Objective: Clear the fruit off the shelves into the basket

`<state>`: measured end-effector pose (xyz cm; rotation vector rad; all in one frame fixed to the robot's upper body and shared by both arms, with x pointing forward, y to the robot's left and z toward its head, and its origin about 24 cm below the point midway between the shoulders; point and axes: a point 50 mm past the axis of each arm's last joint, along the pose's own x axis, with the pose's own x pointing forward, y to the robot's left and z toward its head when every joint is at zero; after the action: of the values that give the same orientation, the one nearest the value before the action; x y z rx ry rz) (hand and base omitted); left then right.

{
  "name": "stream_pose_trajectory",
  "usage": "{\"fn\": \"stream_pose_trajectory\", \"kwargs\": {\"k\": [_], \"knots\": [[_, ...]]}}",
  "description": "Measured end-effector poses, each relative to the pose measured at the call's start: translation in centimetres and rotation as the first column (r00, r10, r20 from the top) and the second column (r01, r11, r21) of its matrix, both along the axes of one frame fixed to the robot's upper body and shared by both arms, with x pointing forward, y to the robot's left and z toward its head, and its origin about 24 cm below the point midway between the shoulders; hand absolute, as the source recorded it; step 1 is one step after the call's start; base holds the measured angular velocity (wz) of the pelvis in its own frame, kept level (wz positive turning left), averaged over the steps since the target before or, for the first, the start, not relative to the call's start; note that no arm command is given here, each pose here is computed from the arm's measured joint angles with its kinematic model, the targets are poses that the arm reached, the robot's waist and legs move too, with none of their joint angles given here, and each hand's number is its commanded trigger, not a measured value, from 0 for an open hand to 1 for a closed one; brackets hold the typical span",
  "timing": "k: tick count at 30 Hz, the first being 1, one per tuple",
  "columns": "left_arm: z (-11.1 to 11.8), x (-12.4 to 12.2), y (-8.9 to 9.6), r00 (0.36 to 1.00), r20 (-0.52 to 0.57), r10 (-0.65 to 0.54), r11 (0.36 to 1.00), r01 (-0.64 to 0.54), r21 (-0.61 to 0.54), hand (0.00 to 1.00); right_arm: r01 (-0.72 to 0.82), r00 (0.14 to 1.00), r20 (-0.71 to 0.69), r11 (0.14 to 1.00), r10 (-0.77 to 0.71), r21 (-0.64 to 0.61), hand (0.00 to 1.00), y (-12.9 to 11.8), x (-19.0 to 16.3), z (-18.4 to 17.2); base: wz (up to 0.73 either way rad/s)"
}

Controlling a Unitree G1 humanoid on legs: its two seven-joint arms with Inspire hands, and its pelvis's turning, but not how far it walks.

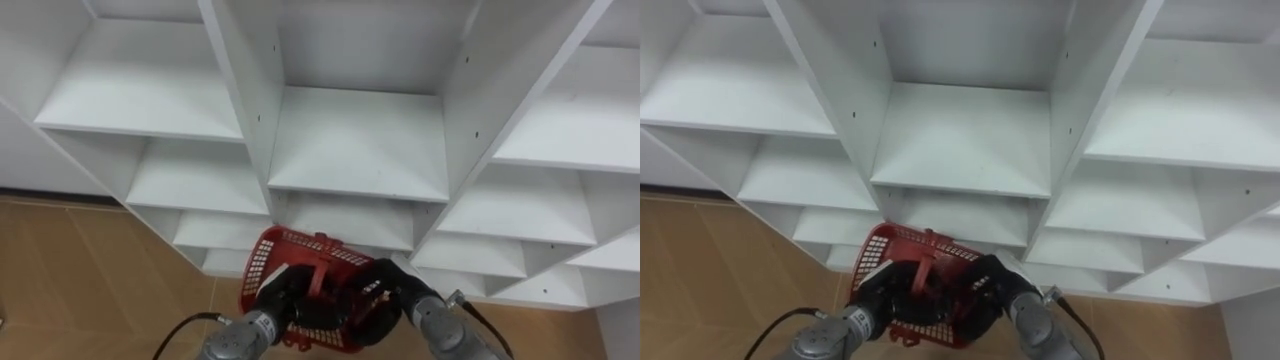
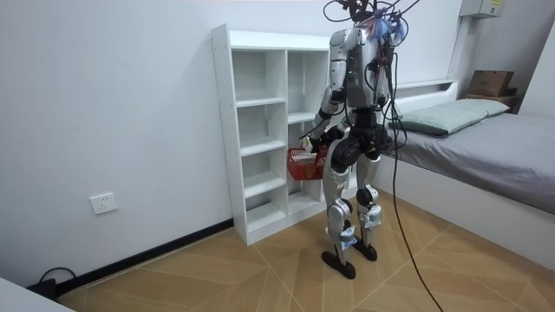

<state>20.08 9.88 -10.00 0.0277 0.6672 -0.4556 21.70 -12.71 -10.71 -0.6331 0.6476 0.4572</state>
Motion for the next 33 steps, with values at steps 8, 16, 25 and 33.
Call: {"fn": "stream_pose_trajectory", "kwargs": {"k": [8, 16, 25, 33], "knots": [[-0.2, -0.3, -0.7, 0.999, -0.015, -0.038, 0.999, 0.037, -0.018, 1.0, -0.034, 0.999, 0.039, 0.999, 0.034, 0.01, 0.0, 1.1, 0.9, 0.7, 0.01], [-0.2, -0.2, -0.6, 0.999, -0.016, -0.033, 0.999, 0.032, -0.016, 1.0, -0.037, 0.999, 0.035, 0.999, 0.036, 0.018, 0.0, 1.4, 0.8, 0.6, 0.0], [-0.2, -0.2, -0.6, 0.999, -0.016, -0.033, 0.999, 0.032, -0.016, 1.0, -0.037, 0.999, 0.035, 0.999, 0.036, 0.018, 0.0, 1.4, 0.8, 0.6, 0.0], [-0.2, -0.2, -0.6, 0.999, -0.015, -0.034, 0.999, 0.034, -0.015, 1.0, -0.035, 0.999, 0.026, 0.999, 0.035, 0.013, 0.0, 1.3, 0.7, 0.4, 0.0]]}}
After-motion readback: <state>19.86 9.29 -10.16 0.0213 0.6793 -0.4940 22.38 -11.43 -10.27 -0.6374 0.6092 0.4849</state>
